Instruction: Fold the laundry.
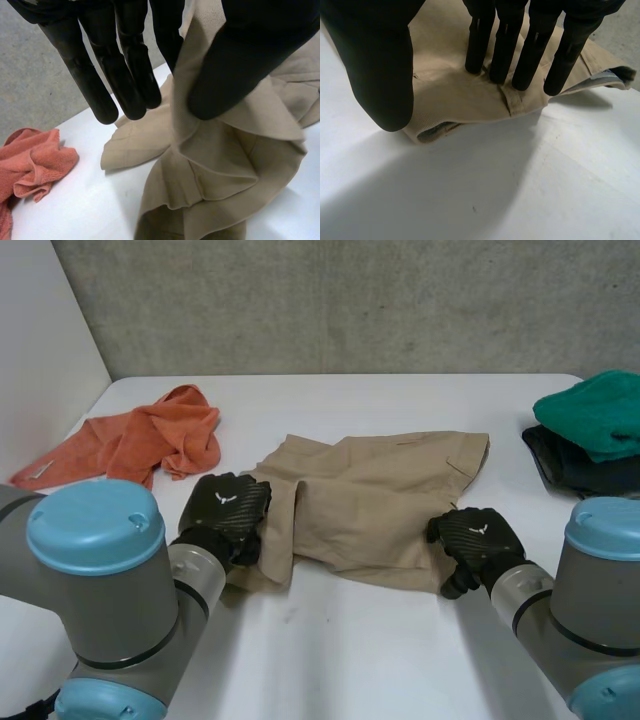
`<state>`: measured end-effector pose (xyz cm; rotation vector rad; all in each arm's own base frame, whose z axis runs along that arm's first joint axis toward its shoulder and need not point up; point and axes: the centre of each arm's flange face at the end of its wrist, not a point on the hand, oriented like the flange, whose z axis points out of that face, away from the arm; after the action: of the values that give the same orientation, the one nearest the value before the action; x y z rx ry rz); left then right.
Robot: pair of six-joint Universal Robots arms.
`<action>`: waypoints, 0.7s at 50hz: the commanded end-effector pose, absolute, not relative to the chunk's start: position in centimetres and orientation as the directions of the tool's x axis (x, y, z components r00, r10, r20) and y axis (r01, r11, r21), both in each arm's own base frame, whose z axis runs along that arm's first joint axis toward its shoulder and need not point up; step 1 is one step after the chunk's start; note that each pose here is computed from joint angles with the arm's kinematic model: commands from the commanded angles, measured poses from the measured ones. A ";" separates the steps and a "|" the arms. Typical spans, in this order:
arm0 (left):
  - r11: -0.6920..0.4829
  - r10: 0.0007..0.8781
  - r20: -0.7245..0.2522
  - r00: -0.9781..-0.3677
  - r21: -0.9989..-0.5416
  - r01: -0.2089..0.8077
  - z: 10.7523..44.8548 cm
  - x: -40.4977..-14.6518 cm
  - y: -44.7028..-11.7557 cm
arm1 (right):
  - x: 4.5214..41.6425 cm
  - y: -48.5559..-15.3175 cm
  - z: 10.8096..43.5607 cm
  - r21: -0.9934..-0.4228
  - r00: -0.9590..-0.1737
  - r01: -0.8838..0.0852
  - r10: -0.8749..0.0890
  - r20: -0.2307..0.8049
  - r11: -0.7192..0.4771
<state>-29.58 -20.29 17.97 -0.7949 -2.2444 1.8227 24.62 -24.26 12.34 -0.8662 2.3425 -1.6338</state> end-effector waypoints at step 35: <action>0.053 0.531 -0.200 -0.823 -0.962 0.268 30.2 -27.0 -17.4 | 21.6 -21.8 34.1 -0.659 -0.581 -0.741 -0.368 0.725 -0.129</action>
<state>-27.29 -17.81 30.59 -0.7543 -2.0422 1.9664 22.19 -22.83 32.16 -1.3984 2.2113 -2.2055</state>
